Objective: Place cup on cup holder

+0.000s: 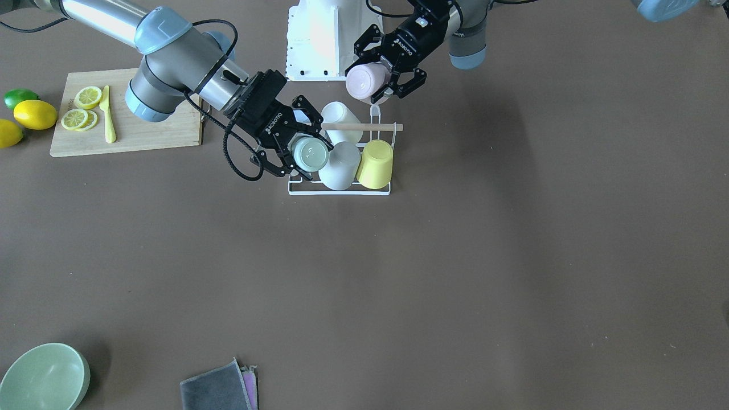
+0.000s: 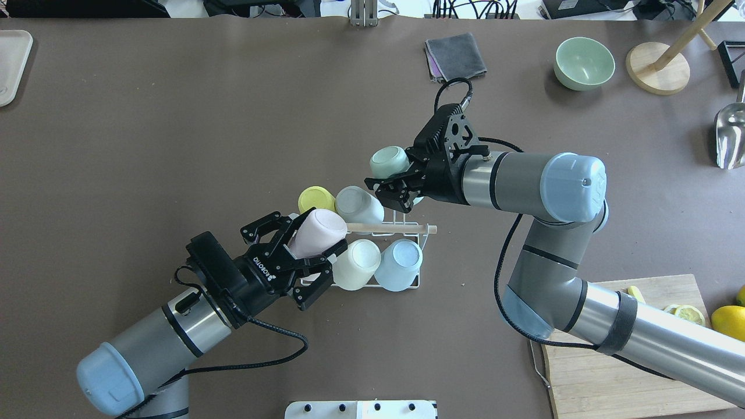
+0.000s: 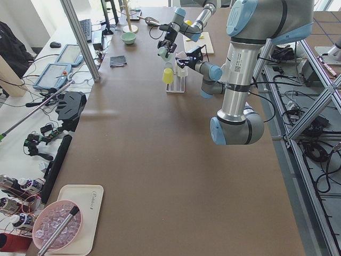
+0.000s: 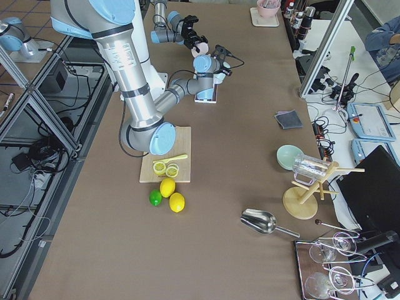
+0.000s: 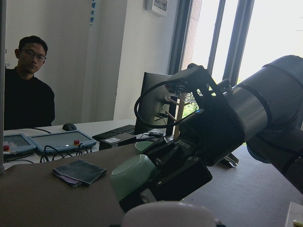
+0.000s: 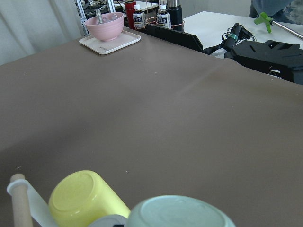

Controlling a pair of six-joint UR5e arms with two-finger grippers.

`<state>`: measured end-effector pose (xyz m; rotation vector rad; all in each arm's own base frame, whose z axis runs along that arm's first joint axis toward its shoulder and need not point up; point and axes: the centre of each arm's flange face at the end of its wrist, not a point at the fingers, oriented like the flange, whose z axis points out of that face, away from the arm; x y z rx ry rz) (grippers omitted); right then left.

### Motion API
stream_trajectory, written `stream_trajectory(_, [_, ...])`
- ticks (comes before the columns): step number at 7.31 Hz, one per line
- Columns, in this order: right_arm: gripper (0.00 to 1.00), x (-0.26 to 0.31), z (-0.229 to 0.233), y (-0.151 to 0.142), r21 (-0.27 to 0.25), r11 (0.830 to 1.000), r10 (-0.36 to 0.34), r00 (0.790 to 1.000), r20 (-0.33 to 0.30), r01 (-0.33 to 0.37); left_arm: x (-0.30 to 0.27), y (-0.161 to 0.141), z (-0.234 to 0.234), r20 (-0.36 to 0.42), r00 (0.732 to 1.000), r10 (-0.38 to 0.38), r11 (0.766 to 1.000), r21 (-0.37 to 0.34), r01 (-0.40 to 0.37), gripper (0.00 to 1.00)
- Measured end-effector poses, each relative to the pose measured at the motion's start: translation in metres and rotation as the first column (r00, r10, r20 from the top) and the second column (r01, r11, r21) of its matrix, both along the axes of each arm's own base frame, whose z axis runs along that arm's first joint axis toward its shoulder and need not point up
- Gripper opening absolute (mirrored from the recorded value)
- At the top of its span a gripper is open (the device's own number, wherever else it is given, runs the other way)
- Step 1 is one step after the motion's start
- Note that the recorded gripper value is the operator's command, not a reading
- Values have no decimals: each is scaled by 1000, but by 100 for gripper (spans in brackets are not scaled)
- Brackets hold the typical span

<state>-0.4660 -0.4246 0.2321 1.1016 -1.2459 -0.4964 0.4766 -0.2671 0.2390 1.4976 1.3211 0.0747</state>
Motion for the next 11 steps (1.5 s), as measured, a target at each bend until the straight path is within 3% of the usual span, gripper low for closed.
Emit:
stream_trajectory(7, [0,0,17,15,5,1000,-23,1000,10,23,18,0,13,42,999,-3,1000,-3,3,0])
stream_trajectory(8, [37,0,17,15,7,1000,-24,1000,12,23,20,1,16,51,999,-7,1000,5,7,0])
stream_trajectory(9, [99,-1,17,16,7,1000,-23,1000,13,23,20,1,19,55,998,-14,1000,17,13,0])
stream_trajectory(11, [100,-2,15,16,8,1000,-22,1000,12,22,20,1,23,52,998,-22,999,32,20,0])
